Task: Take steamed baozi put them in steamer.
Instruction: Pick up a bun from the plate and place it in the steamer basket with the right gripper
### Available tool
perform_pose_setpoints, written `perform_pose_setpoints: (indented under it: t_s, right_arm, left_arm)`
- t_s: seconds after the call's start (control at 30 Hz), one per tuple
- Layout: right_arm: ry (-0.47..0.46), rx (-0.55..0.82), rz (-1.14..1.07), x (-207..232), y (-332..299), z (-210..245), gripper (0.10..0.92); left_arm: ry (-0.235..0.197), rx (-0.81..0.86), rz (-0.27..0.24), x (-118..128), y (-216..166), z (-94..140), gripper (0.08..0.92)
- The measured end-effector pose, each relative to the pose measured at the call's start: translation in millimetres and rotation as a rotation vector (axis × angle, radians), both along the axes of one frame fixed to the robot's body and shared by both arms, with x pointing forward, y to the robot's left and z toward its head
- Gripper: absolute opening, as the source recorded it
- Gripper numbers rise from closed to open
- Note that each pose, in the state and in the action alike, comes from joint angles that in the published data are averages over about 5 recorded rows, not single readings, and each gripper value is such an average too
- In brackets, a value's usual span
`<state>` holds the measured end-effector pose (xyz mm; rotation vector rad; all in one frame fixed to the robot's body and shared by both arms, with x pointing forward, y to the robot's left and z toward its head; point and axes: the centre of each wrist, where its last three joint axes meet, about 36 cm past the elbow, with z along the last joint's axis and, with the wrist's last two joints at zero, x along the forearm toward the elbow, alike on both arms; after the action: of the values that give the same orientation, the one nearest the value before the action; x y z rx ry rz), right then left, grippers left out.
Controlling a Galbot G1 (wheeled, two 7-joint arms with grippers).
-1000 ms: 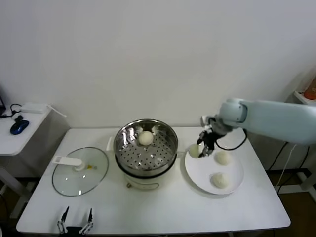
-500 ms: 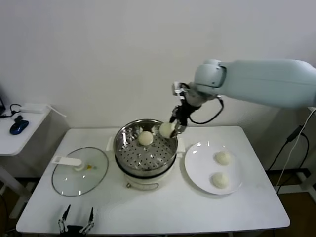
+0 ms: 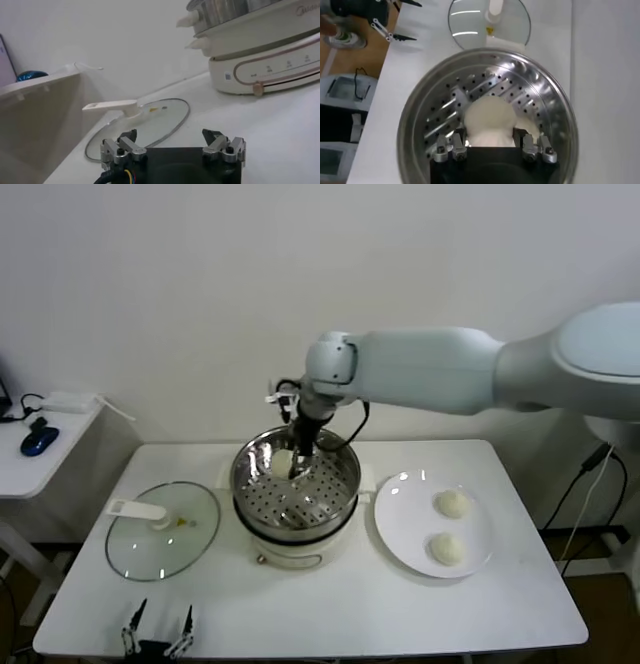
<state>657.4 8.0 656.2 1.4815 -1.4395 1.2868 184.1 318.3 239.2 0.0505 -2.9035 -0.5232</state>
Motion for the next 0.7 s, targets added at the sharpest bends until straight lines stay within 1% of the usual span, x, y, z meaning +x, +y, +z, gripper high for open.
perform_pose_setpoints:
  t_s: [0.3,0.5,0.6,0.7]
  right_arm:
    - [-0.002,-0.029,0.007,1,25,-44,0.619]
    - [-0.021,-0.030,0.001,2,34,-59,0.622]
    - [-0.029,-0.020,-0.005,3,35,-60,0.663]
    - [-0.031,-0.011,-0.005,4,34,-57,0.746]
  left_arm:
    - [0.003,-0.001,0.000,1,1,-2,0.823]
    - [0.003,-0.001,0.000,3,0,-3,0.823]
    - [0.002,-0.001,0.000,3,0,-3,0.823]
    - [0.001,-0.001,0.001,3,0,-2,0.823]
